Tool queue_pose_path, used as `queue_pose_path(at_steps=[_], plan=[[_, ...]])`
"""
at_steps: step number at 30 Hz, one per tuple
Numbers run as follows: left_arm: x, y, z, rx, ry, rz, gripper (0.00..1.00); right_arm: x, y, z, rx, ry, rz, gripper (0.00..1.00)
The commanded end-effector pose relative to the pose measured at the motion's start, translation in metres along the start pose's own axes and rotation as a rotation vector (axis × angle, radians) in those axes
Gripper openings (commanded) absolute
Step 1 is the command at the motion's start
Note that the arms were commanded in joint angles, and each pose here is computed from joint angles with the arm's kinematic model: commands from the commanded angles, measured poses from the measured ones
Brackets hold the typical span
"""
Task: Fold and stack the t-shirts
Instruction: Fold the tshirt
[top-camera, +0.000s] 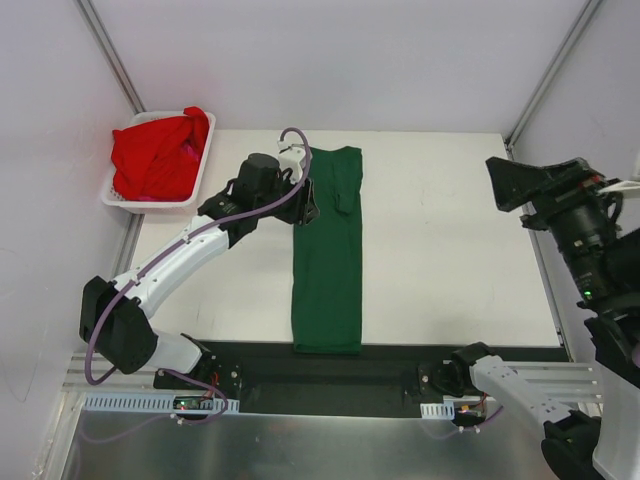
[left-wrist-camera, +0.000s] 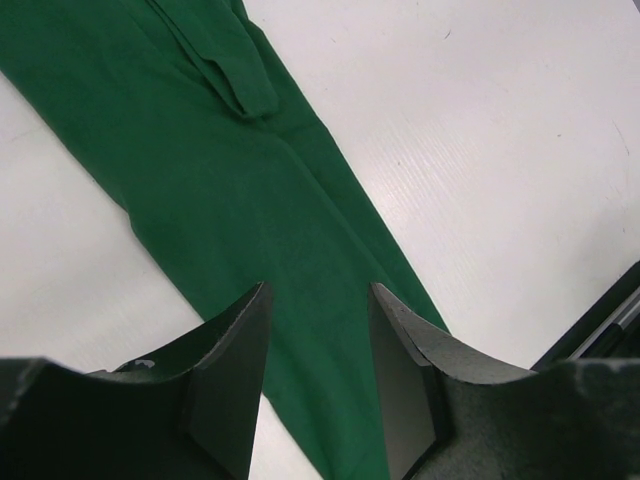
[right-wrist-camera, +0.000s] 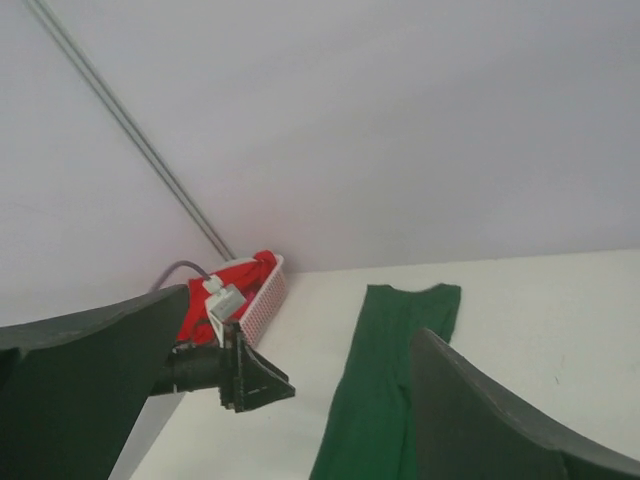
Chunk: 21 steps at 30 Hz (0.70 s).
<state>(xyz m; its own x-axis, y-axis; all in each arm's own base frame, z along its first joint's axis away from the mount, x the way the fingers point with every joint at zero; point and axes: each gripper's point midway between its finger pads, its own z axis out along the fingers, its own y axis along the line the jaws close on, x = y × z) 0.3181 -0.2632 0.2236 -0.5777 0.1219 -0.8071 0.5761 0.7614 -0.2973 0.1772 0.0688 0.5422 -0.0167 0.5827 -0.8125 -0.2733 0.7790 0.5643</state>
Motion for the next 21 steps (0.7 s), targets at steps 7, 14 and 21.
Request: queue_pose_path(at_steps=[7, 14, 21], plan=[[0.017, -0.003, 0.016, 0.031, 0.046, 0.052, 0.43, 0.07, -0.065, 0.034, 0.231, 0.165, -0.106, 0.97], [0.091, -0.034, 0.027, 0.111, 0.279, 0.064, 0.29, 0.084, -0.077, 0.035, 0.267, 0.198, -0.12, 0.96], [0.163, -0.035, 0.032, 0.064, 0.432, 0.037, 0.0, 0.106, -0.095, 0.036, 0.316, 0.257, -0.157, 0.96]])
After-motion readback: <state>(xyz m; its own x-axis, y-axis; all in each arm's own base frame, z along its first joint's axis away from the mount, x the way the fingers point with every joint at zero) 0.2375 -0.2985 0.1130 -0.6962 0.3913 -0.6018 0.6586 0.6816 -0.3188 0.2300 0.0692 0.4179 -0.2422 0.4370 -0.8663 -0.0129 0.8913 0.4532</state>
